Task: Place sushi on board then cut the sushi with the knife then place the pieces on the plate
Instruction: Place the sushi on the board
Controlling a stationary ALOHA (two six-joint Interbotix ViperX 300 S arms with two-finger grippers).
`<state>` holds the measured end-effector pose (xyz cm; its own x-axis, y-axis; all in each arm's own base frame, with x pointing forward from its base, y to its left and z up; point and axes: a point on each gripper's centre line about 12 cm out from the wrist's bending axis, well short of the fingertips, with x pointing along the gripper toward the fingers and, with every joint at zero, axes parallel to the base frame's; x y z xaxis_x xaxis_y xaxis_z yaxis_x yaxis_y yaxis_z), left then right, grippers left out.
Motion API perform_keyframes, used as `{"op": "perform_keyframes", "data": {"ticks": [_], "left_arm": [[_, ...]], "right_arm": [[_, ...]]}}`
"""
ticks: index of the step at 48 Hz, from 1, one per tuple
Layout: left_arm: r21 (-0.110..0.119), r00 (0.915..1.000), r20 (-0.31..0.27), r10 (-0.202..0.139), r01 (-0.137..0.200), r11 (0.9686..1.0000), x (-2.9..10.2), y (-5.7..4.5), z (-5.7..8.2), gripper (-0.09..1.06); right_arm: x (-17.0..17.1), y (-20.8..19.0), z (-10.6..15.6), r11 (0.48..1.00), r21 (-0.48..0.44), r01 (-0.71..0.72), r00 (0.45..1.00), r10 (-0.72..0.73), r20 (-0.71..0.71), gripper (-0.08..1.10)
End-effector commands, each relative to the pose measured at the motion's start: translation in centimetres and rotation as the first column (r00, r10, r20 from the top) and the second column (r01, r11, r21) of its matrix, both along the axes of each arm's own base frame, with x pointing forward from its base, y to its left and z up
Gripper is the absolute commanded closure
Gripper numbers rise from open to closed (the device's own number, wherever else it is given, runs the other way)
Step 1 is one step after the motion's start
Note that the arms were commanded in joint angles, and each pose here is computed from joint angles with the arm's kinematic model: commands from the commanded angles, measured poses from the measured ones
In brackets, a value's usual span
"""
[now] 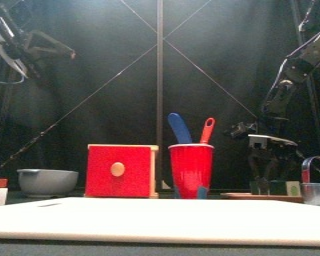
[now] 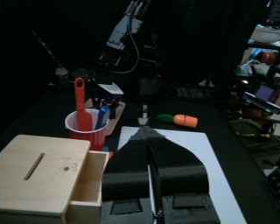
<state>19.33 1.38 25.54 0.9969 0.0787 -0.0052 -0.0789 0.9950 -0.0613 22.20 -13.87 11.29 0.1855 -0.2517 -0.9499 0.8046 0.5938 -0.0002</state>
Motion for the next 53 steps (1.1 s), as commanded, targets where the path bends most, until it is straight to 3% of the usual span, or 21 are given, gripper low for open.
{"op": "perform_keyframes", "data": {"ticks": [1,7,15,20,27,32,40,53], "left_arm": [[0.004,0.9998,0.018,0.002,-0.002,1.0000,0.2,0.0,0.6,0.85],[0.000,0.9999,0.014,0.001,-0.001,1.0000,0.1,0.0,0.4,0.85],[0.007,0.9998,0.021,0.001,-0.002,1.0000,0.2,0.0,0.7,0.85],[0.013,0.9992,0.041,0.003,-0.003,0.9999,0.3,0.1,1.3,0.85],[0.024,0.9925,0.122,0.005,-0.008,0.9997,0.1,0.1,1.8,0.85],[0.016,0.9874,0.158,0.008,-0.010,0.9998,-0.2,0.1,1.5,0.85],[0.005,0.9880,0.154,0.010,-0.011,0.9999,-0.3,0.1,1.2,0.85],[0.005,0.9911,0.133,0.010,-0.011,0.9999,-0.5,0.1,0.5,0.85]], "right_arm": [[0.5,-0.3,0.8,1.000,-0.011,0.007,1.000,-0.006,0.023,0.22],[0.7,-0.4,1.4,1.000,-0.019,0.007,0.999,-0.007,0.037,0.39],[-0.1,0.2,6.7,0.997,-0.027,0.068,0.991,-0.064,0.118,0.39],[-0.3,2.7,10.2,0.992,0.081,0.096,0.977,-0.109,0.181,0.39],[2.7,8.0,12.9,0.959,0.282,-0.010,0.947,-0.082,0.311,0.39],[5.9,10.9,12.1,0.918,0.395,-0.045,0.930,-0.106,0.352,0.39],[9.9,15.5,9.0,0.863,0.494,0.107,0.940,-0.249,0.232,0.40],[15.0,17.5,7.5,0.872,0.371,0.320,0.868,-0.427,0.253,0.39]]}}
